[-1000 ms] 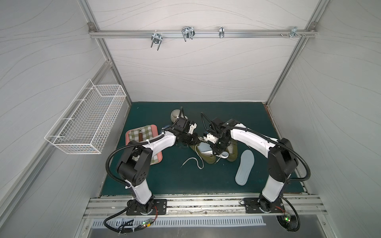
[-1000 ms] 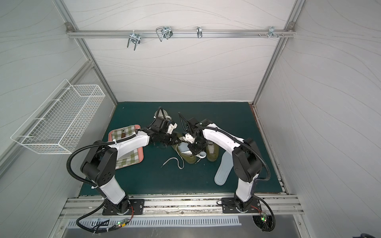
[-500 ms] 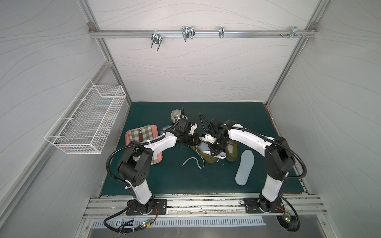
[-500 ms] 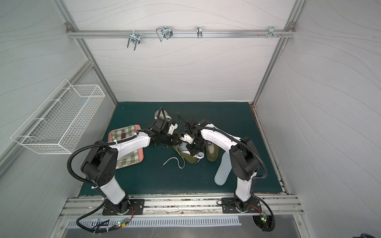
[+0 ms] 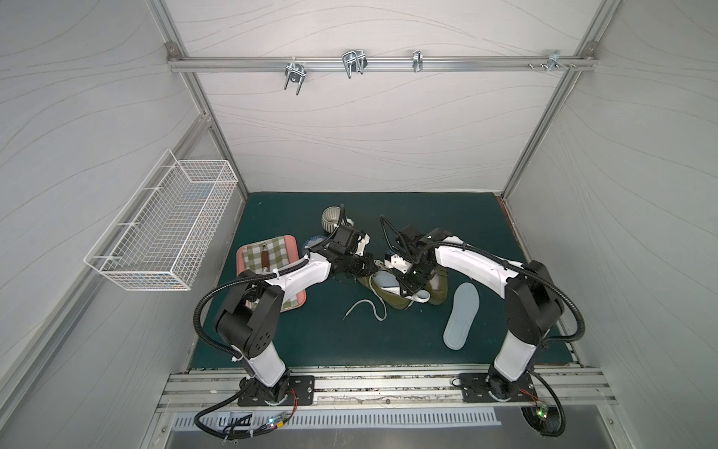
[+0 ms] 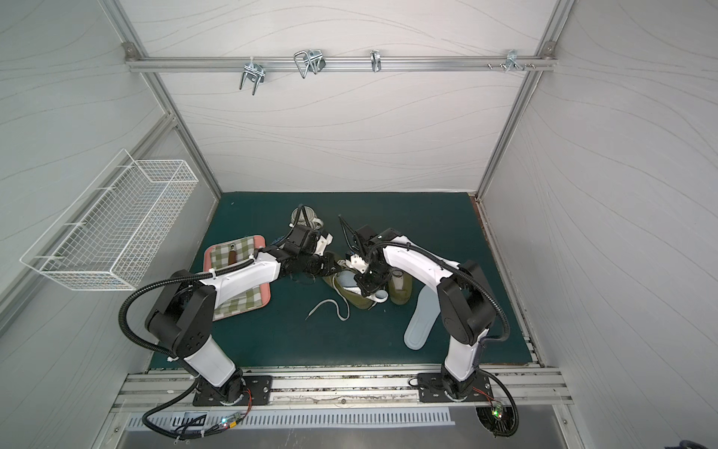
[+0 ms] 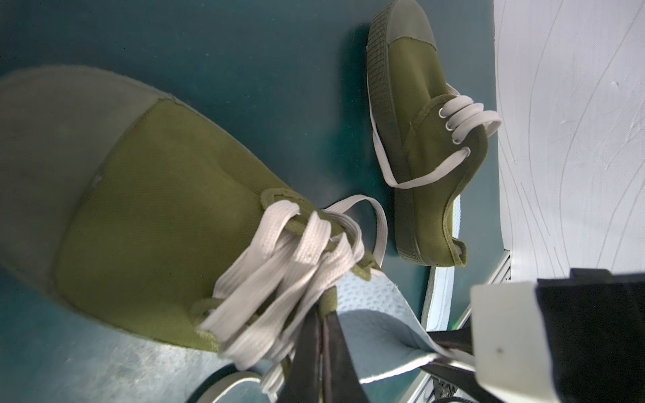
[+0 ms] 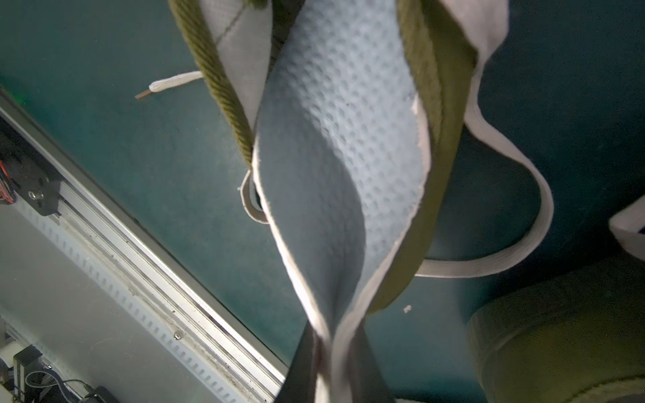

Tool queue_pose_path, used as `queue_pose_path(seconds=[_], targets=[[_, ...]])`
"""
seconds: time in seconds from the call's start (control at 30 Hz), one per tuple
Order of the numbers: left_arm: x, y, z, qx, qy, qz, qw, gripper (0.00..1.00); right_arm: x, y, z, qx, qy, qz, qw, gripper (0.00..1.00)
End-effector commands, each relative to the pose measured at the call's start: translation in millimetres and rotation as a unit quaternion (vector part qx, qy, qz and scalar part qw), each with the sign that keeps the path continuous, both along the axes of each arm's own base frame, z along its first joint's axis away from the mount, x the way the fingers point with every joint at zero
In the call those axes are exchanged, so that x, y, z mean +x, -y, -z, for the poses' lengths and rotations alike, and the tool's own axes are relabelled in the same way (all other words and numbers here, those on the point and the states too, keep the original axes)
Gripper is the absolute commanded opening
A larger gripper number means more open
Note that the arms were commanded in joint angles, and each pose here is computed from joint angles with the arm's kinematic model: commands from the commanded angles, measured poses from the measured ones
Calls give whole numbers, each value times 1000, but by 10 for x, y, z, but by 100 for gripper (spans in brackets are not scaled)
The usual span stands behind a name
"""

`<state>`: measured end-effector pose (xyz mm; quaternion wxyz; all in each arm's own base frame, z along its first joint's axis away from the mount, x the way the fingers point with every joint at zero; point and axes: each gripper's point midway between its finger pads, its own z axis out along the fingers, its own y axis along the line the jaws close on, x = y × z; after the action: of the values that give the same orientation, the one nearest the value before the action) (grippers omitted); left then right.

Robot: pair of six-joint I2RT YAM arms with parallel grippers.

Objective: Insert the insole into the shoe

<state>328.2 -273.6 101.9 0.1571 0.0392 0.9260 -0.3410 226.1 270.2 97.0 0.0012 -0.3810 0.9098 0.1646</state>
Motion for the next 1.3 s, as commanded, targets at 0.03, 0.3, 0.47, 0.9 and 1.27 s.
queue_pose_path(seconds=[0.03,0.3,0.47,0.9,1.27], targets=[[67,97,-166,-30,24,-4,999,0,232,-260,-51,33,37,-13,999,5],[61,160,-176,-46,16,5,999,0,249,-423,-47,47,110,-60,991,4],[39,215,-165,-61,4,18,998,0,224,-313,-88,64,161,-70,982,3],[29,292,-161,-92,-19,26,995,0,400,-474,-1,100,209,-109,967,3],[42,349,-154,-115,-29,26,993,0,601,-474,22,108,221,-90,965,4]])
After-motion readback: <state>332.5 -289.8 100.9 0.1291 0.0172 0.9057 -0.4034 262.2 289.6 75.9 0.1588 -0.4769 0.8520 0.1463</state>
